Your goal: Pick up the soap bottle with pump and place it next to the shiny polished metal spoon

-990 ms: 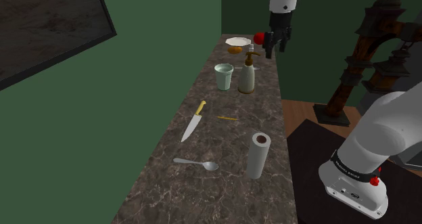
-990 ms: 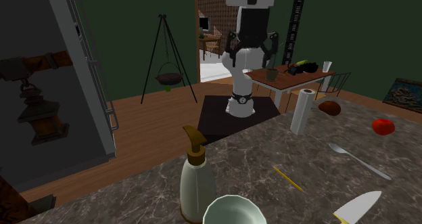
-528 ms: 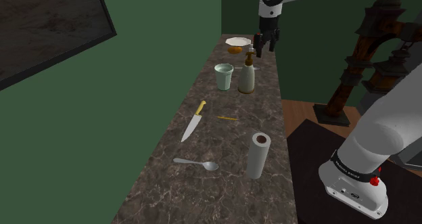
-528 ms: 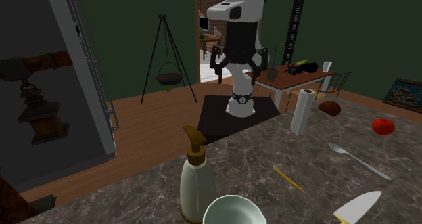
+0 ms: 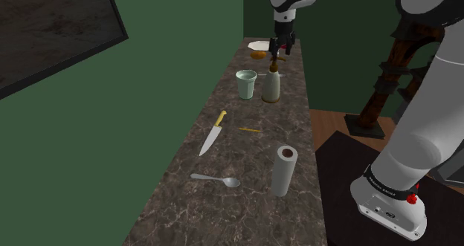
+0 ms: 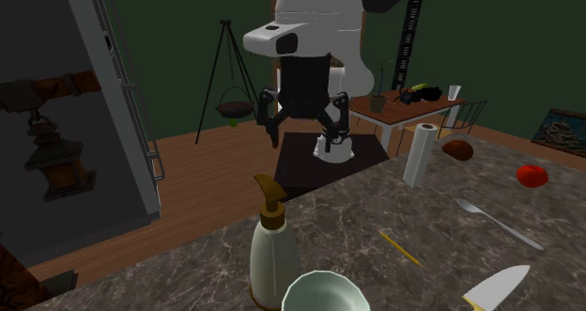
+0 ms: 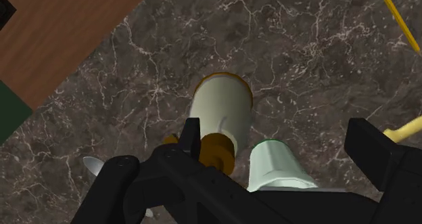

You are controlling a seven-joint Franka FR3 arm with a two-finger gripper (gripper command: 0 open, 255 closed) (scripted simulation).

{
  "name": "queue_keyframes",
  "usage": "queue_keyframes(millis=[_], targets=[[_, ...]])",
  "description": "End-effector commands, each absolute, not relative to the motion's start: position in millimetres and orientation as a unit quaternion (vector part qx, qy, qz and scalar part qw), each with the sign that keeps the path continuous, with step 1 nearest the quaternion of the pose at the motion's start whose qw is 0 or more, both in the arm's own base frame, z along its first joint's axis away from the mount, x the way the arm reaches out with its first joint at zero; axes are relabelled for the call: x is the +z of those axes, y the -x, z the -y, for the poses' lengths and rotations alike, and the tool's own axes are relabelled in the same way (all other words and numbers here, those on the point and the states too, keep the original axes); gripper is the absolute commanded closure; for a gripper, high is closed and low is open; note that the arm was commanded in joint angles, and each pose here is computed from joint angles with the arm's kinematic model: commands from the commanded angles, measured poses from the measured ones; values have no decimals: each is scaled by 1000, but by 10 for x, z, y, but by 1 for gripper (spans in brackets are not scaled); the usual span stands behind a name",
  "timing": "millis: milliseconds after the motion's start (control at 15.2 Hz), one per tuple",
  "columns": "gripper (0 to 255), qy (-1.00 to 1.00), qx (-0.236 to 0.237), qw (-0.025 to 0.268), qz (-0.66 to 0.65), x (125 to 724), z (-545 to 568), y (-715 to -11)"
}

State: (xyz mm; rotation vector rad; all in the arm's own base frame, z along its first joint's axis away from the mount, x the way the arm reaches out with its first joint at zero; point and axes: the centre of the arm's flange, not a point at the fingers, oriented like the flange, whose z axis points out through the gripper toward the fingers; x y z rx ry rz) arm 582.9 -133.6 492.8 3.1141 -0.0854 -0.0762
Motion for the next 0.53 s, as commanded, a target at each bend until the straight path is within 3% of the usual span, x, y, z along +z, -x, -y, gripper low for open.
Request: queue_keyframes(millis=[0,462], targets=[[0,-999,-23,14,28,4823,1444,-6045],[0,-999,-21,16,31,4518,1757,-6573]])
